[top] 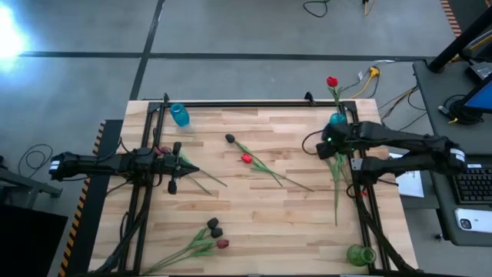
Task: Sort flowers into vase by color
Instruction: Put the red tulip into the right blue vase
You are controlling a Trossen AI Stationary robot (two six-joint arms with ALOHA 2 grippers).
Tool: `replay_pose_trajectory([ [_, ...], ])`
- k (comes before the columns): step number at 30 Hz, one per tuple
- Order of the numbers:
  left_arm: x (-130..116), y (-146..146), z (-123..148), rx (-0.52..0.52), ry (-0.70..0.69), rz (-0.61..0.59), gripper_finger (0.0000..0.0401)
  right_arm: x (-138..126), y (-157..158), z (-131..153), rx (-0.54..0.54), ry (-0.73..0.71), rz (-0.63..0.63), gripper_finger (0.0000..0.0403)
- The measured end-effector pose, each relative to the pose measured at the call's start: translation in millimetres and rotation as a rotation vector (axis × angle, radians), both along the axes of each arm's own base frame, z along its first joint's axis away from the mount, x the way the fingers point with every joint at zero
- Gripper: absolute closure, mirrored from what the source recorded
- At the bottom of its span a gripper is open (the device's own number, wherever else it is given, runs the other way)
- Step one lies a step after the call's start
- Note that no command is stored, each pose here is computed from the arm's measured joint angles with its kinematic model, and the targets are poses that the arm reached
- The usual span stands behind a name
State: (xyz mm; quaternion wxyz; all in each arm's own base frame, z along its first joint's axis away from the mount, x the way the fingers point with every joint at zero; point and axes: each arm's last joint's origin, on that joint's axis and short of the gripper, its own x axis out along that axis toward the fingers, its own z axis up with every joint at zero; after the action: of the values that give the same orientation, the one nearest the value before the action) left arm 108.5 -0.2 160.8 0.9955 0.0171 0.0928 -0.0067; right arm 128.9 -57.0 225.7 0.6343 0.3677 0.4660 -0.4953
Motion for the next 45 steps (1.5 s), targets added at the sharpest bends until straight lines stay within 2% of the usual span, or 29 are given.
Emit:
replay_pose_trajectory([
  [4, 0, 0, 0, 0.0, -0.001, 0.0, 0.0401, 6, -6, -18, -0.032, 0.12, -0.073, 0.0182],
  [7, 0, 0, 0, 0.0, 0.0, 0.0, 0.0401, 11, -9, -35, -0.013, 0.205, -0.095, 0.0192],
  [14, 0, 0, 0, 0.0, 0.0, 0.0, 0.0401, 19, -16, -63, -0.072, 0.371, -0.133, 0.0213],
  [23, 0, 0, 0, 0.0, 0.0, 0.0, 0.0401, 23, -17, -90, -0.025, 0.502, -0.122, 0.0241],
  [29, 0, 0, 0, 0.0, 0.0, 0.0, 0.0401, 36, -9, -96, 0.044, 0.404, -0.062, 0.0253],
  [35, 0, 0, 0, 0.0, 0.0, 0.0, 0.0401, 59, 11, -79, 0.06, 0.216, 0.013, 0.026],
  [40, 0, 0, 0, 0.0, 0.0, 0.0, 0.0401, 81, 27, -60, 0.03, 0.062, 0.111, 0.0264],
  [42, 0, 0, 0, 0.0, 0.0, 0.0, 0.0401, 85, 30, -50, 0.005, 0.047, 0.162, 0.0264],
  [45, 0, 0, 0, 0.0, 0.0, 0.0, 0.0401, 81, 27, -37, -0.082, 0.074, 0.159, 0.0264],
])
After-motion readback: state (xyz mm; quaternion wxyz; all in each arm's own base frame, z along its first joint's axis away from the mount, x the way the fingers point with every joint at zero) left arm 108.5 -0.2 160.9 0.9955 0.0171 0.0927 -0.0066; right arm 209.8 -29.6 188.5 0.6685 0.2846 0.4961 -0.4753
